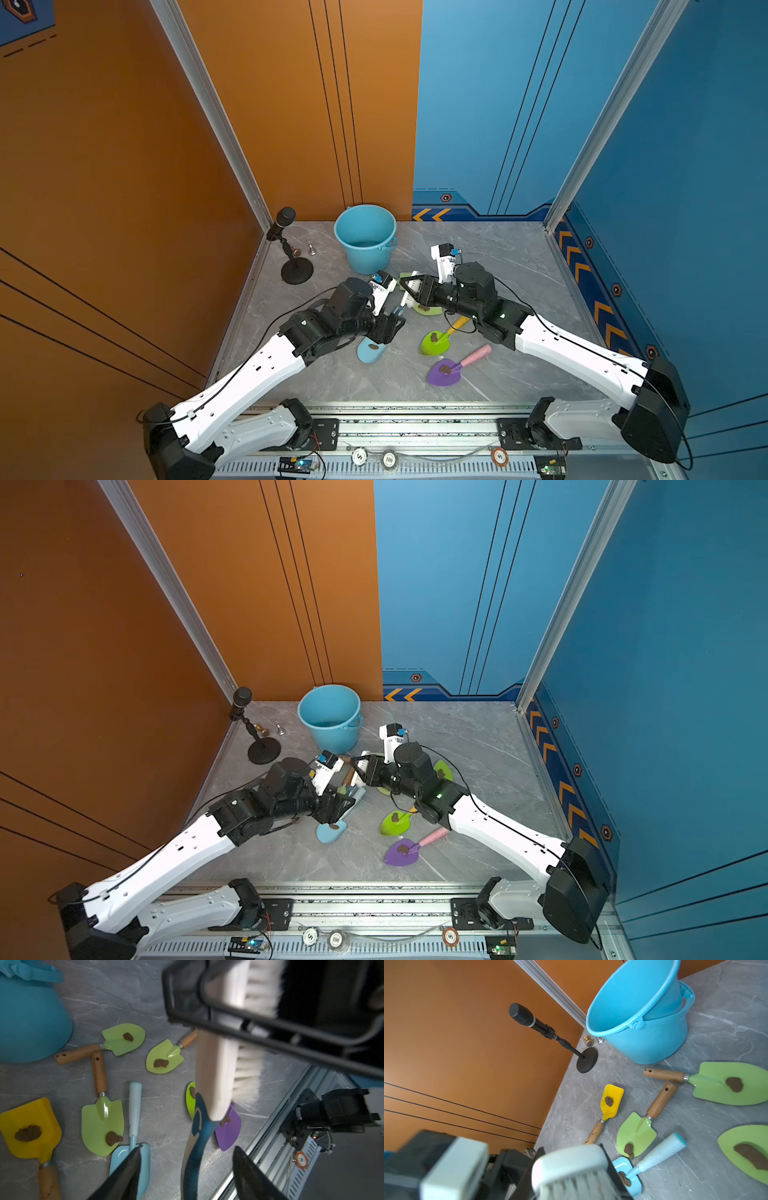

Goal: Brush the soil off the hand trowel and place it into the bucket
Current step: Adjust the brush.

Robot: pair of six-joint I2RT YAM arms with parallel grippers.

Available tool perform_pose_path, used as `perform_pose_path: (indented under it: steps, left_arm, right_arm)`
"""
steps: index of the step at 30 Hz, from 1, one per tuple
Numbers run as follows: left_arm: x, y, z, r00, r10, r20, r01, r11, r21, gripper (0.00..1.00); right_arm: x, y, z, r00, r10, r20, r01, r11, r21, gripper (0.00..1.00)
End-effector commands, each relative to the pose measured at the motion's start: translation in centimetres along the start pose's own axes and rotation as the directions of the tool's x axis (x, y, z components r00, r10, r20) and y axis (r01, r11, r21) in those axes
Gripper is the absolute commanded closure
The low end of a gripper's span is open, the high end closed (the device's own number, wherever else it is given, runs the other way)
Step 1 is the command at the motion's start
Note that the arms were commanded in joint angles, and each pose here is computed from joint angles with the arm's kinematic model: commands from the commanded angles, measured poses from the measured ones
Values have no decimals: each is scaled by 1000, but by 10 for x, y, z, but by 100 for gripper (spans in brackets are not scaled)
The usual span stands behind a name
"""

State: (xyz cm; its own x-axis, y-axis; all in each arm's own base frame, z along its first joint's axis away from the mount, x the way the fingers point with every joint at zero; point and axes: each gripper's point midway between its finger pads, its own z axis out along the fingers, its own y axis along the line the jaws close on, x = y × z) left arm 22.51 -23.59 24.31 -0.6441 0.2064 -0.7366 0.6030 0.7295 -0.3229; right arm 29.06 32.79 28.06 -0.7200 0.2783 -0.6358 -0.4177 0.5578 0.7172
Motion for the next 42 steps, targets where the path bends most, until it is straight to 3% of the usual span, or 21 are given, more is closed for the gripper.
perform_pose_path:
  steps: [1, 6, 12, 16, 22, 27, 33, 38, 42]
  left_arm:
    - [-16, -26, -17, 999, -5, 51, -7, 970, 243, 16]
    - [-12, -48, -26, 1000, -4, 6, 1, 885, 465, 15]
    - [-11, -57, -21, 999, 41, -16, -26, 844, 536, 17]
    - [-16, -55, -15, 998, 55, -14, -39, 846, 532, 23]
    - [-19, -49, -9, 998, 64, 3, -57, 865, 498, 31]
    - [-25, -37, -5, 999, 47, 22, -52, 896, 442, 26]
    - [-39, -11, -9, 993, -11, 117, -33, 931, 364, 25]
    - [-40, -1, -9, 990, -59, 129, 4, 920, 392, 30]
    - [-35, -16, -7, 994, -67, 82, 19, 874, 485, 35]
  right_arm:
    - [-22, 12, -2, 996, -83, 5, 84, 994, -64, 83]
    - [-39, 22, -8, 994, -109, 7, 108, 973, -202, 83]
    - [-40, 49, -16, 990, -128, -55, 95, 910, -403, 84]
    - [-41, 70, -27, 987, -144, -68, 92, 865, -492, 84]
    - [-45, 81, -37, 983, -173, -68, 112, 845, -523, 84]
    - [-47, 89, -41, 980, -189, -65, 123, 826, -551, 84]
    - [-48, 86, -40, 980, -191, -64, 128, 835, -535, 84]
    - [-49, 85, -37, 979, -195, -66, 131, 838, -530, 84]
    - [-51, 86, -33, 978, -199, -63, 136, 836, -532, 84]
